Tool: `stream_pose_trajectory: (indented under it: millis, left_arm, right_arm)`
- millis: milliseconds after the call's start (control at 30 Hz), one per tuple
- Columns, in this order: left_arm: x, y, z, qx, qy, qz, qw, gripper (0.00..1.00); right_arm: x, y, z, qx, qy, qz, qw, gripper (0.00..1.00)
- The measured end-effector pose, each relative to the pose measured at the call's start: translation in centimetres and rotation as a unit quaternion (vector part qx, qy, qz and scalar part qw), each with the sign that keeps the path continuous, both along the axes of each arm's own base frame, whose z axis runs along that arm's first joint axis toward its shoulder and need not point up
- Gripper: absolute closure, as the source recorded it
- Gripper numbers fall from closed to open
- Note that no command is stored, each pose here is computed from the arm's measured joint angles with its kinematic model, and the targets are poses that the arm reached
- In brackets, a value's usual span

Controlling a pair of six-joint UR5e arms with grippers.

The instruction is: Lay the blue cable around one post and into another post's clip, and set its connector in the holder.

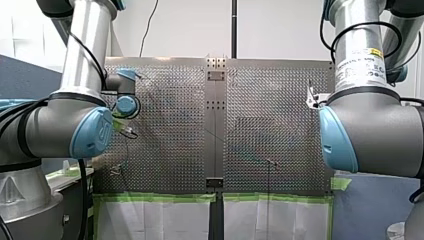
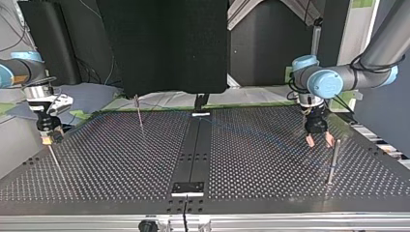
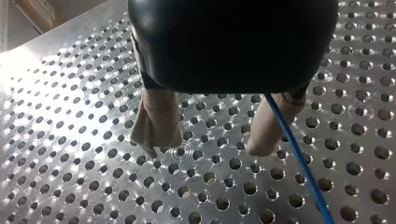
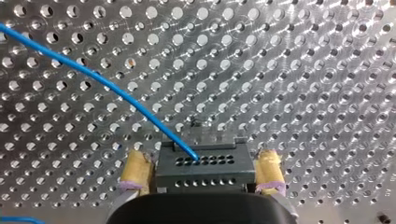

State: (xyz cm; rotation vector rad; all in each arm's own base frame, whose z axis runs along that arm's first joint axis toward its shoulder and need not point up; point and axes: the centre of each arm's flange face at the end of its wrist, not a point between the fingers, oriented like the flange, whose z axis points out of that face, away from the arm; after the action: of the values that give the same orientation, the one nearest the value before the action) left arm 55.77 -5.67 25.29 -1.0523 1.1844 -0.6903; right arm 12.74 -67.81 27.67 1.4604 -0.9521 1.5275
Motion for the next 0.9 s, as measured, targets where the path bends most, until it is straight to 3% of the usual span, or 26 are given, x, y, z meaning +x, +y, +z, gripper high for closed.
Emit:
stream_pose_trajectory:
  millis: [400,633,900]
  left_arm:
    - [0.0,0.0,0.0,0.01,0.004,0.004,0.9999,0.0]
    - [-0.5,0.4,-0.3,0.04,0.03,0.029,0.9983,0.0]
    - [-1.1,-0.3,-0.8,0.048,0.057,0.025,0.9969,0.0]
  right_arm:
    - [0.0,0.0,0.0,-0.001,0.001,0.0,1.0,0.0]
    - [0.1,0.0,0.0,-0.003,0.002,0.001,1.0,0.0]
    - [0.2,0.0,0.0,-0.003,0.002,0.002,1.0,0.0]
